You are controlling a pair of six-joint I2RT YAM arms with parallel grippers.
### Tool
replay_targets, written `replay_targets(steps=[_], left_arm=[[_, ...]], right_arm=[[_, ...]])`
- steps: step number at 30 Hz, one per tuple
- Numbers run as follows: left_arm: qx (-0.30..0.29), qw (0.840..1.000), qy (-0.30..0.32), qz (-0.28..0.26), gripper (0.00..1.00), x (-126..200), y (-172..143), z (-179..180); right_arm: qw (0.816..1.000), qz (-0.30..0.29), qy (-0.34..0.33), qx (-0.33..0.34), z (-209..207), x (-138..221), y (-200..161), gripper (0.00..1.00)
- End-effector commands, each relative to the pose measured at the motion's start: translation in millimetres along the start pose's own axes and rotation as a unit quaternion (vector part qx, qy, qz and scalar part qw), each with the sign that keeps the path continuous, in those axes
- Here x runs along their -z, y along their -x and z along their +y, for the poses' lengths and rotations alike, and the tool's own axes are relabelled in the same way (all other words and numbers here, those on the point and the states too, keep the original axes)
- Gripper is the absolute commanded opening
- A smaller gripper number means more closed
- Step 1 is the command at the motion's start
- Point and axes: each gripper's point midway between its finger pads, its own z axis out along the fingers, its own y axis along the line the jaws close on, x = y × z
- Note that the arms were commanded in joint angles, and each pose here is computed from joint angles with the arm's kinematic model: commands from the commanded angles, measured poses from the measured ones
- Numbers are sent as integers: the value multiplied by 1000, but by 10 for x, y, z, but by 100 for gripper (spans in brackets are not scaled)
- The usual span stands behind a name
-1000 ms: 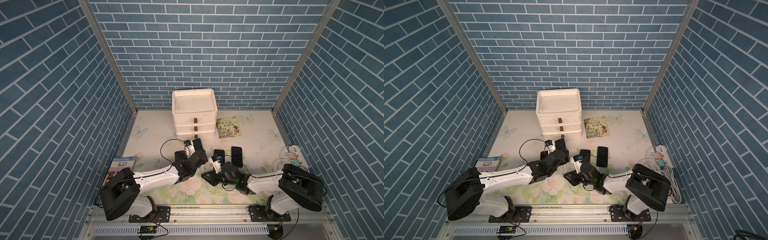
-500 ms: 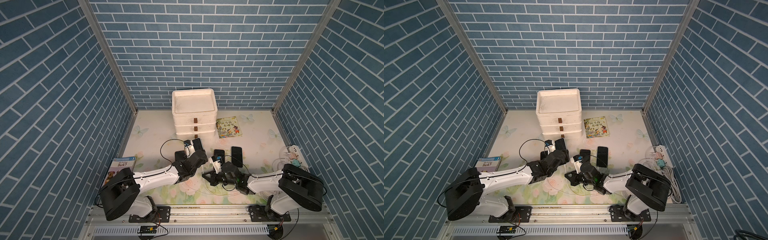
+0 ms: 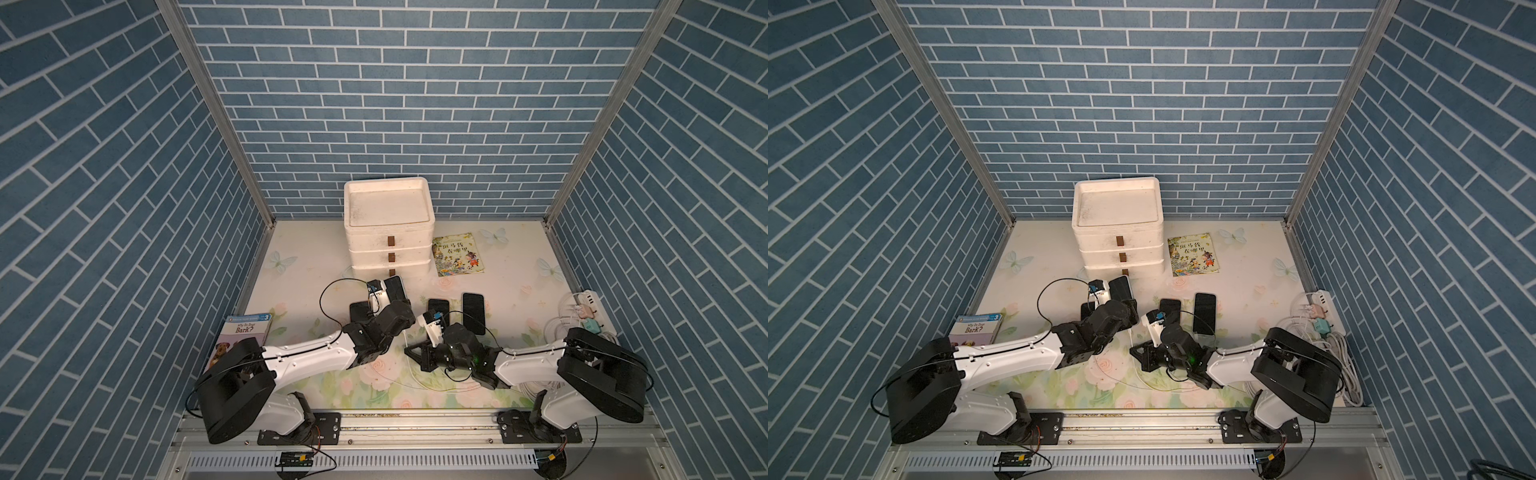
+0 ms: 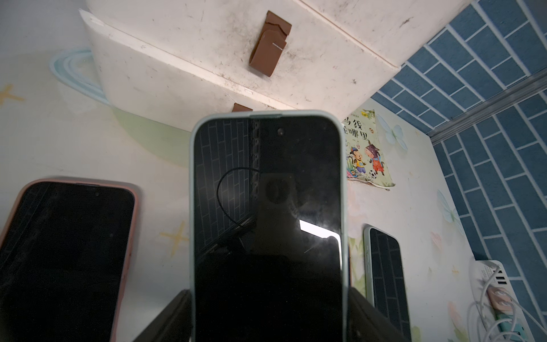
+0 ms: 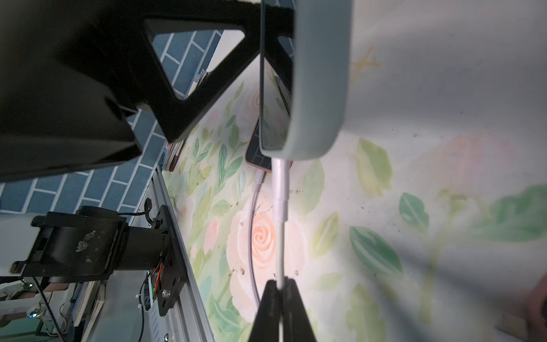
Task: Unplug the charging cable from the phone
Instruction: Remove the charging cable from the phone.
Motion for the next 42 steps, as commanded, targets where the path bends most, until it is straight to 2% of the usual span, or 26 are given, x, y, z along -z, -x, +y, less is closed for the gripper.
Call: replay_targets(steps=[1, 23, 42], left_arm=[[25, 998, -19, -46, 0, 85, 231, -104], [46, 995, -32, -78, 0, 165, 421, -193], [27, 997, -24, -73, 0, 142, 435, -241]], right_arm=[[1000, 22, -2, 20, -4, -14, -79, 0], [998, 50, -6, 36, -55, -54, -208, 0], [997, 62, -26, 47, -166, -8, -303, 0]])
